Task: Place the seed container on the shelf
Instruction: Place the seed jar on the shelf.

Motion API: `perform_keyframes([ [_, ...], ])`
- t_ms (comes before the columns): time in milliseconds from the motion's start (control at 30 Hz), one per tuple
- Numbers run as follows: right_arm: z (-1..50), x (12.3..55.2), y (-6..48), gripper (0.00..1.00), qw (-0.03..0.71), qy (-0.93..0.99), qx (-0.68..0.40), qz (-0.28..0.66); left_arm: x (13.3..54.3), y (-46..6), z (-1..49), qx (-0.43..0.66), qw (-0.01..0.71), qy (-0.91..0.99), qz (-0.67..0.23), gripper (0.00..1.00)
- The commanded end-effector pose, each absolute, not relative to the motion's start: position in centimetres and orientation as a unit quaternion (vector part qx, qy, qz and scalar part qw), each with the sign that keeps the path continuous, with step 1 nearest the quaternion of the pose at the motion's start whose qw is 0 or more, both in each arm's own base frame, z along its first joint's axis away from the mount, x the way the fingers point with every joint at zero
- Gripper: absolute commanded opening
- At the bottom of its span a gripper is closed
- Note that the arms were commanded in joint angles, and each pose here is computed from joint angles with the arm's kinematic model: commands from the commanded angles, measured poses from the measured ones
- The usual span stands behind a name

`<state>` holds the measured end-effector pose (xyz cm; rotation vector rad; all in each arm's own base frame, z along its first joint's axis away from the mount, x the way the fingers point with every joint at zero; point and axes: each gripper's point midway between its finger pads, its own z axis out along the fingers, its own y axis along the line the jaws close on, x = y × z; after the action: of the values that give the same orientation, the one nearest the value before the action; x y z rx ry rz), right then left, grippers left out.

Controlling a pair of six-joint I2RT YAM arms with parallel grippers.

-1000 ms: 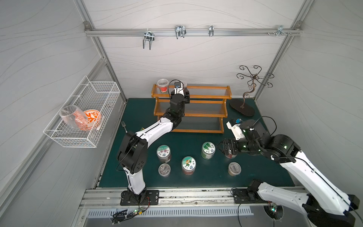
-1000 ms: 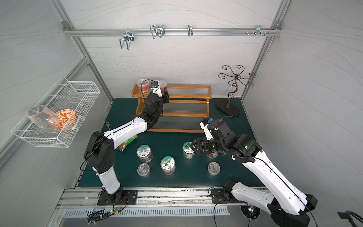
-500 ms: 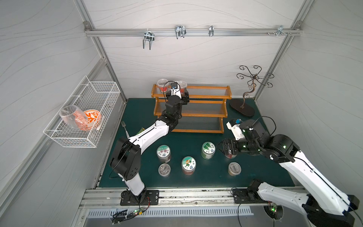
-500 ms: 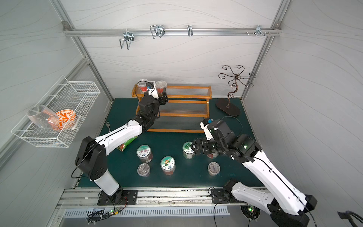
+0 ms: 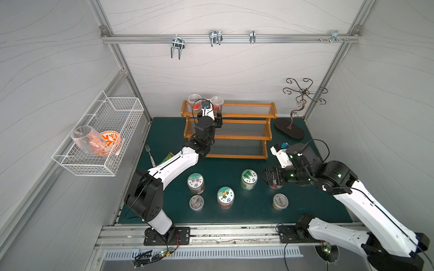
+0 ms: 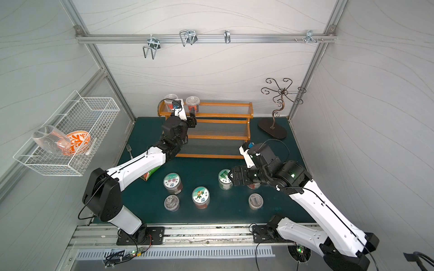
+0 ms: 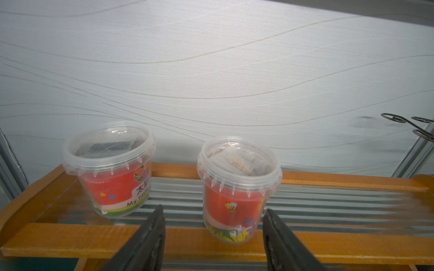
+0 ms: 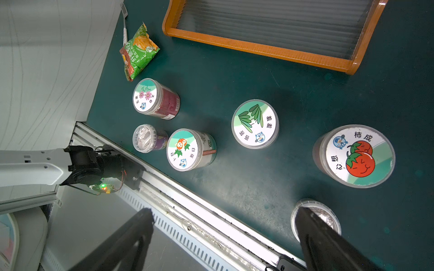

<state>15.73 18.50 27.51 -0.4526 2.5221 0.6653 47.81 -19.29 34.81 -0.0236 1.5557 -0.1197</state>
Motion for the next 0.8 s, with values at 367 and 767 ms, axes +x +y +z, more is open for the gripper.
perform_keyframes([
  [367, 27.4, 15.7, 18.0, 0.99, 0.246, 0.924, -0.160, 0.245, 50.1, -18.6, 35.8, -0.035, 0.718, 0.695, -0.026, 0.67],
  [767, 27.2, 15.6, 17.9, 0.99, 0.244, 0.925, -0.157, 0.248, 50.6, -18.1, 35.2, -0.041, 0.711, 0.702, -0.019, 0.67],
])
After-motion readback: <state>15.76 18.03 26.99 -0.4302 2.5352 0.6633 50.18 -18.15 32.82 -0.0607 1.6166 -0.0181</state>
